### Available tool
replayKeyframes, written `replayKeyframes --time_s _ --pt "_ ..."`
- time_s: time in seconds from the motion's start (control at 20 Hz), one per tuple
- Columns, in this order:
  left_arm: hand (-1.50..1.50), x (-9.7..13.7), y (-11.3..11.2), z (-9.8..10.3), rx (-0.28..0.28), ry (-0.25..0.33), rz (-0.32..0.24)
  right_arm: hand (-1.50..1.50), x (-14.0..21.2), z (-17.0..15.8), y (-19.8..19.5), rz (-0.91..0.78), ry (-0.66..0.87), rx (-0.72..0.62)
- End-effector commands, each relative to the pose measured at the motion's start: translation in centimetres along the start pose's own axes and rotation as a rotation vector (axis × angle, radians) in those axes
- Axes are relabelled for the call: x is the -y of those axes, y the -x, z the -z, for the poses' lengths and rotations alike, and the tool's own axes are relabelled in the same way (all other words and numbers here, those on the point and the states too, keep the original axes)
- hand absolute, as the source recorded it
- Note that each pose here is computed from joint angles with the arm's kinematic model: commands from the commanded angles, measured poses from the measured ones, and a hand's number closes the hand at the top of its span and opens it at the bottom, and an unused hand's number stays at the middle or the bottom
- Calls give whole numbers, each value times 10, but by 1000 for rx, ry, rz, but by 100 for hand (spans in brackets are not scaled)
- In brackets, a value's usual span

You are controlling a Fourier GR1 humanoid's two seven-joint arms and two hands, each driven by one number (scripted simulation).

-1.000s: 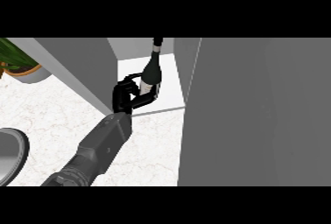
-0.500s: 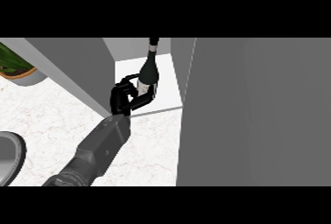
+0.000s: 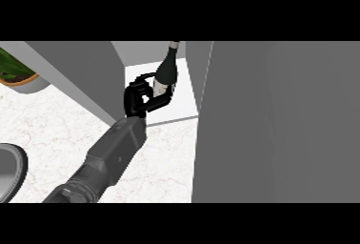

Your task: Pick up the wine, place it into the cabinet and close the cabinet

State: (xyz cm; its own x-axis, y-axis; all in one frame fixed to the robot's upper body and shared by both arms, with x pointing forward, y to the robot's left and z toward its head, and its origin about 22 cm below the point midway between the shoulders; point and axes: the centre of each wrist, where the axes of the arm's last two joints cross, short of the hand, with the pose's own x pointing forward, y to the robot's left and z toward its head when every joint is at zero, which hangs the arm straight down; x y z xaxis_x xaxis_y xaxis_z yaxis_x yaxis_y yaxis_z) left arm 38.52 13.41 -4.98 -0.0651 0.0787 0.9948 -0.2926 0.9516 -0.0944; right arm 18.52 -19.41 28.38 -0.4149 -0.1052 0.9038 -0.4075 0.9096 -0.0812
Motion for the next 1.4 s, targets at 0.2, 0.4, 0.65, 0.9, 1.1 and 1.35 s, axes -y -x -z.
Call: replayKeyframes --time_s 0.2,0.4,0.65,0.9,1.1,1.35 --pt "150 18 -22 12 11 -2 9 -150 4 -9 3 0 7 6" --pt "150 29 -36 19 30 -14 29 -150 6 -2 5 -9 28 -3" --pt "150 42 -54 27 8 -7 7 -150 11 -5 5 -10 31 16" --pt "150 47 -63 31 -35 -12 -7 -150 11 -8 6 -19 46 13" --pt "150 48 -65 32 -48 -29 -4 -150 11 -11 4 -15 42 10" --pt "150 31 -66 42 23 -39 163 -150 15 -13 10 -21 39 2"
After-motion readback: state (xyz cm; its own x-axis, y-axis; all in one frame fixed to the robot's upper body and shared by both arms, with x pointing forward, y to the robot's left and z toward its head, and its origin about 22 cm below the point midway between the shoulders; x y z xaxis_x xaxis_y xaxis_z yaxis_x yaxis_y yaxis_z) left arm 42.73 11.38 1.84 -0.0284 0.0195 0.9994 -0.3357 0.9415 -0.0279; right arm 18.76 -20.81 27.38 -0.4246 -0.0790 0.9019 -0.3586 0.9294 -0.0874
